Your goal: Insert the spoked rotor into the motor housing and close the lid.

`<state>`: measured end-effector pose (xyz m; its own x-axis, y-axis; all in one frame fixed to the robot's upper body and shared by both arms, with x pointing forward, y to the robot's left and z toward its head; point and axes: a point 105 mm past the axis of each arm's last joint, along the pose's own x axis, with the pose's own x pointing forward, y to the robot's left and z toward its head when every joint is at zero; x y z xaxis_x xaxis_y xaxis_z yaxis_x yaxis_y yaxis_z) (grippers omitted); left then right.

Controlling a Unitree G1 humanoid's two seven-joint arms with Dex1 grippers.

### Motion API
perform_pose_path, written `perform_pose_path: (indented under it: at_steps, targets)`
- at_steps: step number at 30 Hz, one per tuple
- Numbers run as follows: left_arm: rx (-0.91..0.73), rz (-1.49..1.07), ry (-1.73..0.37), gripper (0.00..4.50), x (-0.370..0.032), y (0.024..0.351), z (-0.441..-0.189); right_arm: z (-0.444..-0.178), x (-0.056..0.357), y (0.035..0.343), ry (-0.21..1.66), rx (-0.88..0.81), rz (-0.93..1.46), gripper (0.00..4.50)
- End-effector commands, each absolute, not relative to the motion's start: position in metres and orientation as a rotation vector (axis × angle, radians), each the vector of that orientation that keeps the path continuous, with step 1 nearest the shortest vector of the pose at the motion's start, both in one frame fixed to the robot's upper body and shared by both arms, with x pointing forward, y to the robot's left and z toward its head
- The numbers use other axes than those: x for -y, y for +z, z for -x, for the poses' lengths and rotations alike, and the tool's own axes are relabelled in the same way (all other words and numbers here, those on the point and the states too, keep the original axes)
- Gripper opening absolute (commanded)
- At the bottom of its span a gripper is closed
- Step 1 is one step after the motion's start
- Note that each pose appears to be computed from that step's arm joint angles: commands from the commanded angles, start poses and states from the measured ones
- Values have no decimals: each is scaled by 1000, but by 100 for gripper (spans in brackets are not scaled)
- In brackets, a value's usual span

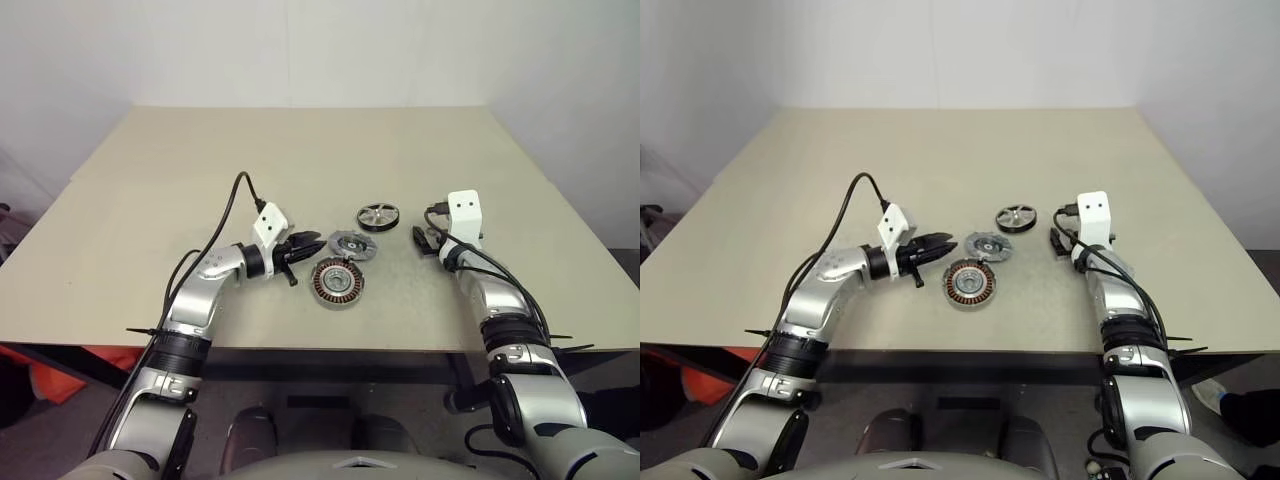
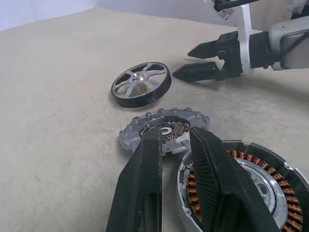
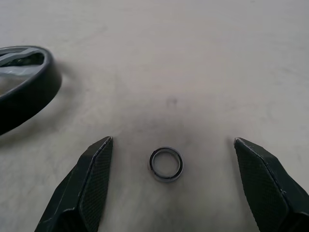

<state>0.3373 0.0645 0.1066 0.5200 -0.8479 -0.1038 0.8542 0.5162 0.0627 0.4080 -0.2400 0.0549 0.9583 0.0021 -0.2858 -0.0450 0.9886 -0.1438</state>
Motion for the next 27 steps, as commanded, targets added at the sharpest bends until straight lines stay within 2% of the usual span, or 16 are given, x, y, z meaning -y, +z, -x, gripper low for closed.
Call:
perform_pose_path:
  at_steps: [1,4,8,18,27]
  targets:
    - [-12,-129,-1011,99,-65,120,-336,-412,246,57,-1,-280,130,432]
    - [-8,-141,-994,100,-68,121,-339,-412,245,51,7,-306,124,359]
    - [-9,-147,-980,100,-72,122,-341,-409,246,44,5,-331,114,222]
    - [-14,-160,-966,100,-79,121,-341,-407,250,46,-12,-332,74,222]
    - [-20,-172,-961,100,-82,120,-341,-389,263,25,-66,-449,-6,222]
